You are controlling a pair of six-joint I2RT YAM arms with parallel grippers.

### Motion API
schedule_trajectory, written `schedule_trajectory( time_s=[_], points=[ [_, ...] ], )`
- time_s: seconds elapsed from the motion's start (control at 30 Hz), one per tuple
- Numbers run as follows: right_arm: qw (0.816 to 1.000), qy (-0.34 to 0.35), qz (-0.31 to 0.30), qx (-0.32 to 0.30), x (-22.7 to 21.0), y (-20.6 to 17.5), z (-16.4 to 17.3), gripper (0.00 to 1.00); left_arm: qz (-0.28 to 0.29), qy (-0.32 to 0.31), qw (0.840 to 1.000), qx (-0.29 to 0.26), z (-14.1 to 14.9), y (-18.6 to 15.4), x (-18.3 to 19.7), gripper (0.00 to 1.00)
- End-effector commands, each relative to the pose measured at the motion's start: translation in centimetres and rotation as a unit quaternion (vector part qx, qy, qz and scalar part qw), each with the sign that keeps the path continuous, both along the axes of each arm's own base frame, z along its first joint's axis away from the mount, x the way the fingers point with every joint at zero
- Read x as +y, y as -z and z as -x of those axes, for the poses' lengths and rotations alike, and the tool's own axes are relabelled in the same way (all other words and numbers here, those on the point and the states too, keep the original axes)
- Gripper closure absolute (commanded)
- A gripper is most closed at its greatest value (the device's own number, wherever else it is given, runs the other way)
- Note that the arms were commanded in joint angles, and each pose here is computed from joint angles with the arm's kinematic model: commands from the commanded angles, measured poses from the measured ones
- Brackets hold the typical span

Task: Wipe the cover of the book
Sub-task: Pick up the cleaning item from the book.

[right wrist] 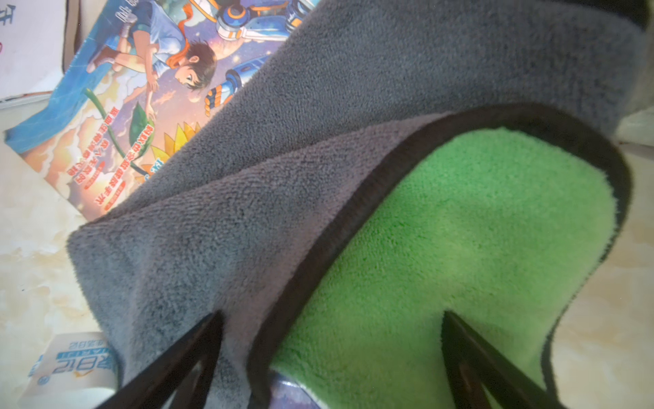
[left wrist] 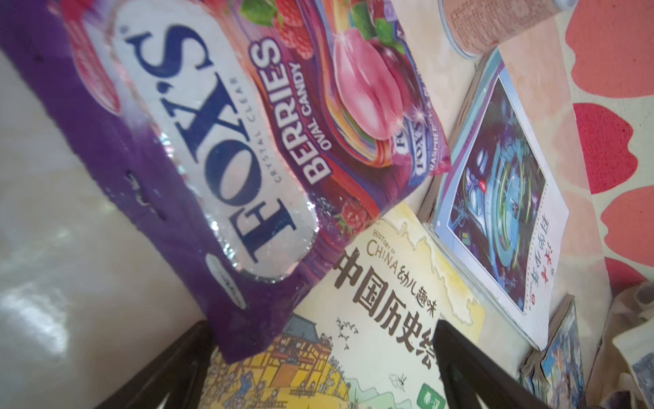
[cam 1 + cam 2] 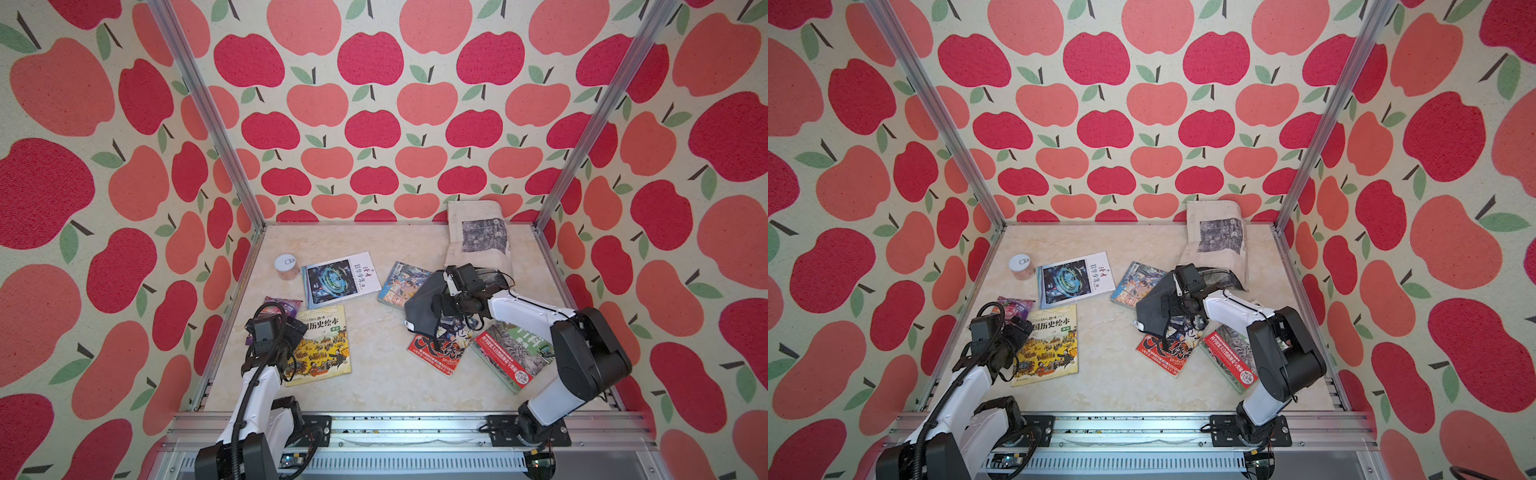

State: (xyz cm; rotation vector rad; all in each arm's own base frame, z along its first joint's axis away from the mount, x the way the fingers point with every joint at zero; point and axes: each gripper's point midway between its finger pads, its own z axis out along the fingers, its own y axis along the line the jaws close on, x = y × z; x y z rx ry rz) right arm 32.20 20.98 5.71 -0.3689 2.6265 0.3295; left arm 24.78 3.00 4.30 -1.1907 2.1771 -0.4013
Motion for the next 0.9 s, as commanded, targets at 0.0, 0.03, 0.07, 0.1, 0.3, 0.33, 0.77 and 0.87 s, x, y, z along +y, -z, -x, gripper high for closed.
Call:
schedule_trajectory(
  time_s=[0.0,0.03,0.07,0.1,0.3,0.33,0.77,0.87],
  points=[
    [1.0,-0.006,-0.021,-0.019,1.0,-2.8,0.3,0.01,0.038,0.016,0.999,0.036,1.0,1.2,-2.3,0.01],
    [0.999,-0.01,-0.016,-0.034,1.1,-3.6,0.2,0.01,0.04,0.021,0.998,0.04,1.0,1.3,-2.7,0.01],
    [0.999,-0.014,-0.009,-0.049,1.2,-4.3,0.1,0.01,0.044,0.025,0.998,0.043,1.1,1.5,-3.1,0.01],
    [0.998,-0.018,-0.001,-0.061,1.3,-4.8,-0.1,0.01,0.048,0.026,0.997,0.048,1.2,1.7,-3.4,0.01],
    [0.996,-0.025,0.041,-0.078,1.7,-3.8,-1.5,0.01,0.044,0.04,0.996,0.062,2.0,1.8,-4.4,0.01],
    [0.996,-0.024,0.052,-0.063,1.8,-2.7,-1.7,0.01,0.037,0.042,0.997,0.057,1.8,1.3,-4.3,0.01],
    [0.995,-0.033,0.081,0.038,3.2,5.4,-1.3,0.62,-0.037,0.043,0.998,0.015,-2.3,-2.8,-1.6,0.01],
    [0.996,-0.037,0.076,0.039,3.0,4.8,-0.7,0.94,-0.037,0.046,0.998,0.01,-3.8,-3.0,-1.0,0.01]
  ],
)
